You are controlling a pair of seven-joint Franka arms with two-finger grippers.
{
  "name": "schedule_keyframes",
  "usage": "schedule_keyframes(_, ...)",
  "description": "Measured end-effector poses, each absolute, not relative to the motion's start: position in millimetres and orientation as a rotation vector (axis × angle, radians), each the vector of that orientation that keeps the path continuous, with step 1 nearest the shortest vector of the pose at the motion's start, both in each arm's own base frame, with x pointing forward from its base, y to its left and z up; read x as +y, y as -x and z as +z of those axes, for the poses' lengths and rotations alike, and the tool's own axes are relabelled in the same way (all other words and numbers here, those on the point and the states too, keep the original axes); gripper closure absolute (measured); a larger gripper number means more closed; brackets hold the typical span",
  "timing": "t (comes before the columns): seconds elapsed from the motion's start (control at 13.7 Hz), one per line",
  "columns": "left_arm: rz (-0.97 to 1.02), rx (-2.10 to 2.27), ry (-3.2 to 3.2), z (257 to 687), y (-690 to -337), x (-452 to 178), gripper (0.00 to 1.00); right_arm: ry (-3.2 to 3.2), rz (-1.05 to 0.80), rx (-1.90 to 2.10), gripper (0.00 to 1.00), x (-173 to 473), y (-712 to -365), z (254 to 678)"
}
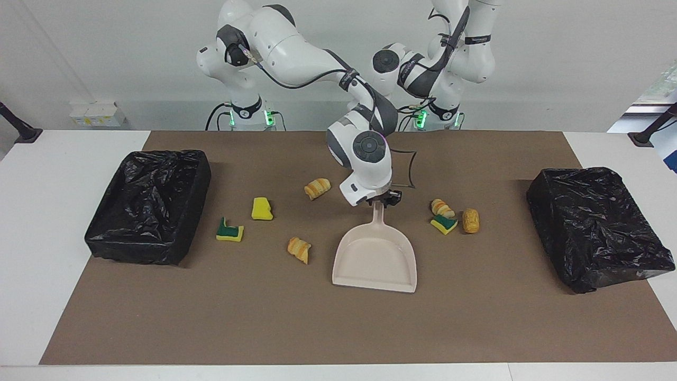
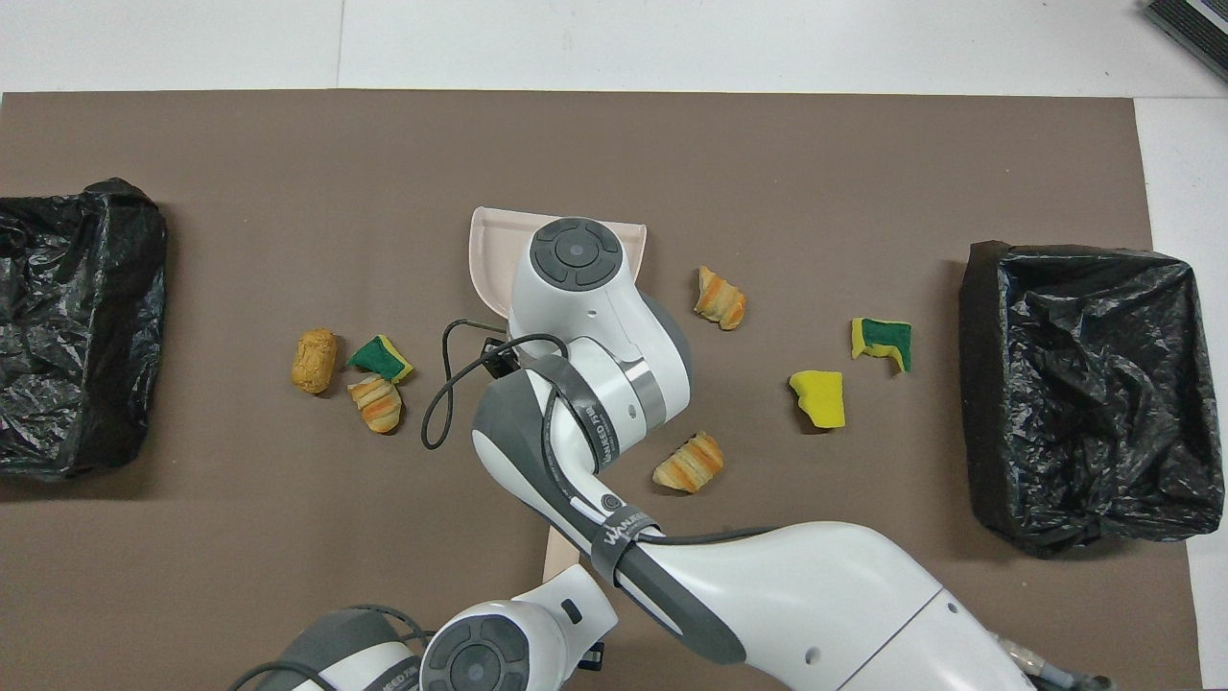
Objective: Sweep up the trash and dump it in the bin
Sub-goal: 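Reach the right gripper to the dustpan handle and grasp it, then grasp the wooden brush with the left gripper and lift it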
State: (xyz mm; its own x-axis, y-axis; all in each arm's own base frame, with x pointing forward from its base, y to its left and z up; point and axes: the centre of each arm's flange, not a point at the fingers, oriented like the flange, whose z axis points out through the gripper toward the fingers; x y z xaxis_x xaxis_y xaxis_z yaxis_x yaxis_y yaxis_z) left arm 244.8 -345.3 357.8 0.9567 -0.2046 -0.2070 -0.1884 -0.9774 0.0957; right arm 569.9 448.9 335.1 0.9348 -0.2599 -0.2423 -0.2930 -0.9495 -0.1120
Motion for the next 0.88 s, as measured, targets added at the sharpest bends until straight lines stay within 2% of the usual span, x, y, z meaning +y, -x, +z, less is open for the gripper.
schedule_keyframes(0.29,-0.399,-0.246,-3.037,382.6,-256.8,-314.2,0.74,2.947,0.329,0.428,0.51,443.9,-574.5,335.6)
schedule_keyframes(0.88,-0.472,-0.290,-2.954,430.8,-337.0,-166.6,0.74,2.939,0.309,0.436,0.52,437.0,-582.6,340.8)
